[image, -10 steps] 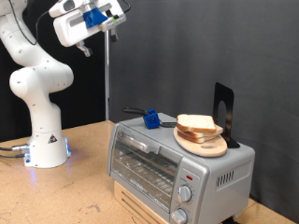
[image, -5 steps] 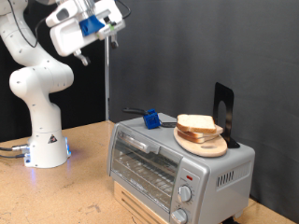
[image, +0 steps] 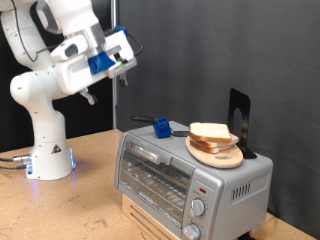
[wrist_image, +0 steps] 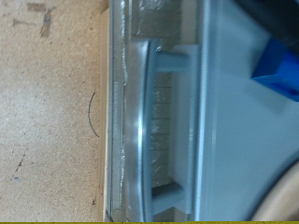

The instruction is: Make a piece of toast with the oven

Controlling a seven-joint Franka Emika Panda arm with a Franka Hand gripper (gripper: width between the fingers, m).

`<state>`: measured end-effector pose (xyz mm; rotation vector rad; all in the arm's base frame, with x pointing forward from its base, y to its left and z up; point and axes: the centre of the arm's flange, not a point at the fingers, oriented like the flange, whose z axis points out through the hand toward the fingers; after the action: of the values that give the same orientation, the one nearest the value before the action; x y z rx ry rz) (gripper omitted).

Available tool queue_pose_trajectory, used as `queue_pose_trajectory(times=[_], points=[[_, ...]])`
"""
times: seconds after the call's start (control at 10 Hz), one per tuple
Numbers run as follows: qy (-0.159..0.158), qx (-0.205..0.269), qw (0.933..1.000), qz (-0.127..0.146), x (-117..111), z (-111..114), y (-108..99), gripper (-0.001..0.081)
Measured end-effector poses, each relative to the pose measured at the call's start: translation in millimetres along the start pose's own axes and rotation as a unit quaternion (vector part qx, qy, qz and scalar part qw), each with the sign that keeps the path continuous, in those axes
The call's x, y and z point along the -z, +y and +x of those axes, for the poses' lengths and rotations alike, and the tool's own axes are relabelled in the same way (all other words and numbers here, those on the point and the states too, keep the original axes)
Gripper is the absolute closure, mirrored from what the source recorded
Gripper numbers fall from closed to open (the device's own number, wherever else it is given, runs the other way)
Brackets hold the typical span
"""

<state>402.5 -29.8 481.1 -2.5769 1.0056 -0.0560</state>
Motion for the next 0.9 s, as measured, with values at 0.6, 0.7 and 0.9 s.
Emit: queue_pose_trajectory(times=[0.6, 0.7, 0.9], points=[[0.009, -0.003, 0.9999, -0.004, -28, 16, 1, 0.0124], [0.010, -0.003, 0.9999, -0.012, -32, 15, 5, 0.0124], [0.025, -0.010, 0.9995, -0.019, -51, 18, 13, 0.0124]])
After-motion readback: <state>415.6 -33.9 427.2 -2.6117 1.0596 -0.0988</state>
